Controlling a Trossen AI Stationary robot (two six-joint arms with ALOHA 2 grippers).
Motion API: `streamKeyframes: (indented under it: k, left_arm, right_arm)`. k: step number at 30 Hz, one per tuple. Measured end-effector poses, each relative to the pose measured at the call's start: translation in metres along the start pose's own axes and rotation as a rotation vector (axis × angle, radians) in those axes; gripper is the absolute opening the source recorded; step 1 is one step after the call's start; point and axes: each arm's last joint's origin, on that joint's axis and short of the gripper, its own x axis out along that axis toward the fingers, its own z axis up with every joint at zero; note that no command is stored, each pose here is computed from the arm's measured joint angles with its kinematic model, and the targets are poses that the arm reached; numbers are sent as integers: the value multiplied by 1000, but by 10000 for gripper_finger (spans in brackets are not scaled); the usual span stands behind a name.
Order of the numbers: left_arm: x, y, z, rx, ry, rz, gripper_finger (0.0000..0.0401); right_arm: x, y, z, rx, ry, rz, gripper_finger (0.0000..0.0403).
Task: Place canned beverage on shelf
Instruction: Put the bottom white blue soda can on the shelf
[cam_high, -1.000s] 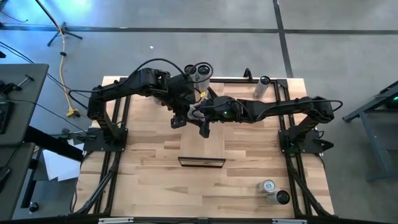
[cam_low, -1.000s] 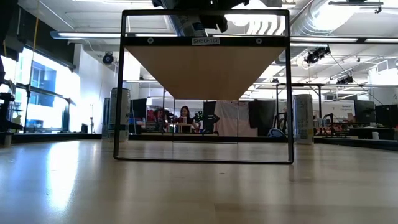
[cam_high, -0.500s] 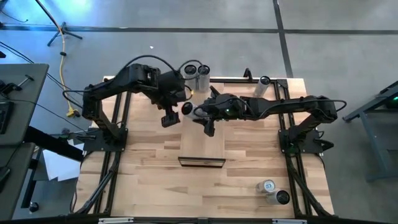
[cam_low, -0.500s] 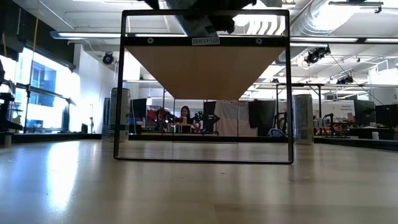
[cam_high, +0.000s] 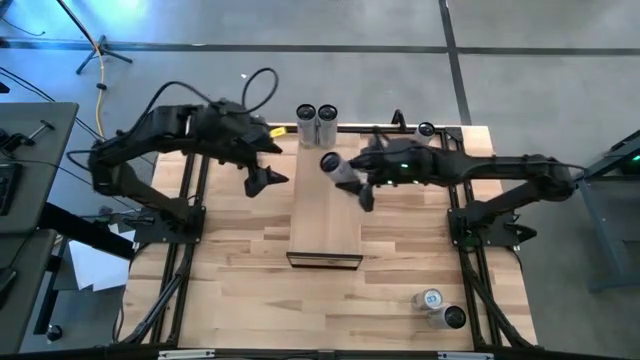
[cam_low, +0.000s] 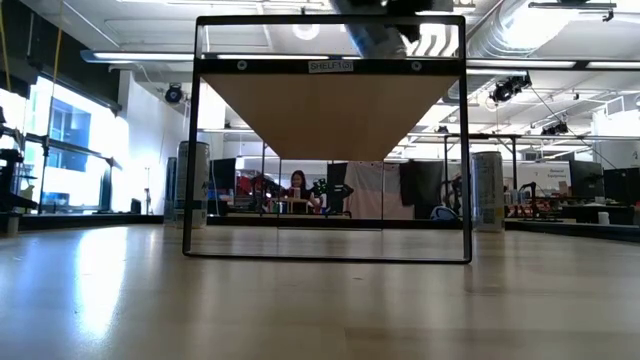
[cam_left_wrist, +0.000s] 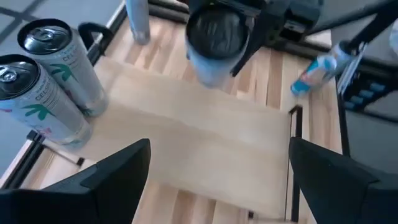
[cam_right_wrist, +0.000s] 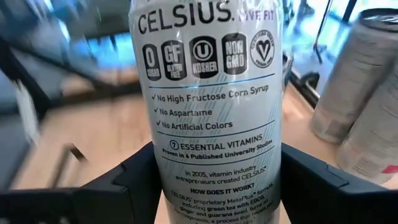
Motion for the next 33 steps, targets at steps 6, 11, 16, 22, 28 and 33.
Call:
streamKeyframes:
  k: [6,11,16,22,28,33]
  left_arm:
    - [5,3,-31,-92,-156,-35,351]
    - [20,7,-57,-169,-286,-73,351]
    - [38,11,-77,-211,-367,-100,351]
    - [38,13,-89,-225,-382,-106,351]
    - [20,17,-89,-119,-449,-86,351]
    - [0,24,-92,-63,-505,-59,351]
  right_arm:
    - [-23,0,-34,213,-366,117,248]
    - [-22,0,-52,268,-476,128,248]
    - [-9,1,-49,229,-498,71,248]
    - [12,6,-42,186,-480,144,248]
    - [33,9,-39,184,-457,138,248]
    - [50,8,-39,203,-470,82,248]
